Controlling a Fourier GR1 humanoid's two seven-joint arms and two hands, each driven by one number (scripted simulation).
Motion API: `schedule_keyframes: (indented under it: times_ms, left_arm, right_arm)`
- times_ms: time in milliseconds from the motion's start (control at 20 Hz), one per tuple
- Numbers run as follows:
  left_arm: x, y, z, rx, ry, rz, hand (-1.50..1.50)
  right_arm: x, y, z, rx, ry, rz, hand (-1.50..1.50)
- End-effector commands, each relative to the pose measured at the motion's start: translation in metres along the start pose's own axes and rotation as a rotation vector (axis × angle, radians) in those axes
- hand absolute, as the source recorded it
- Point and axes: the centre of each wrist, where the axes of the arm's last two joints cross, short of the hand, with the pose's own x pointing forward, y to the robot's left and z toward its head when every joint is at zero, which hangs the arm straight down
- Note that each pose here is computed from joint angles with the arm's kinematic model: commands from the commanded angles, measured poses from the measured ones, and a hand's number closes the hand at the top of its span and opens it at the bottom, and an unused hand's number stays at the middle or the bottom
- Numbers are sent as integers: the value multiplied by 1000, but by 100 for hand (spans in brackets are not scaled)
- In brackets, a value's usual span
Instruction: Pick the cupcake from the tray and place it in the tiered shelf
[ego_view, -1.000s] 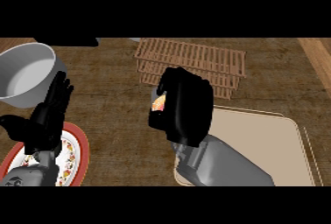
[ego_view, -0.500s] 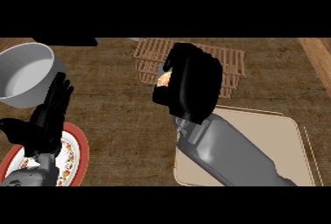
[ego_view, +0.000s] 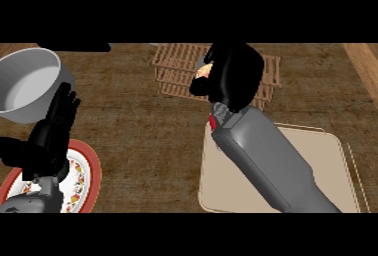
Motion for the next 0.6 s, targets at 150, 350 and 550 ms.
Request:
schedule_keyframes:
  times_ms: [150, 350, 550]
  left_arm:
    - [-3, -1, 2, -13, 4, 8, 0]
    - [-4, -1, -10, -4, -12, 1, 0]
    - [4, -1, -9, -3, -5, -1, 0]
  right_arm:
    - [-13, 30, -27, -81, 161, -98, 150]
    - [-14, 38, -49, -75, 150, -112, 150]
    - [-25, 53, -57, -80, 157, -95, 150]
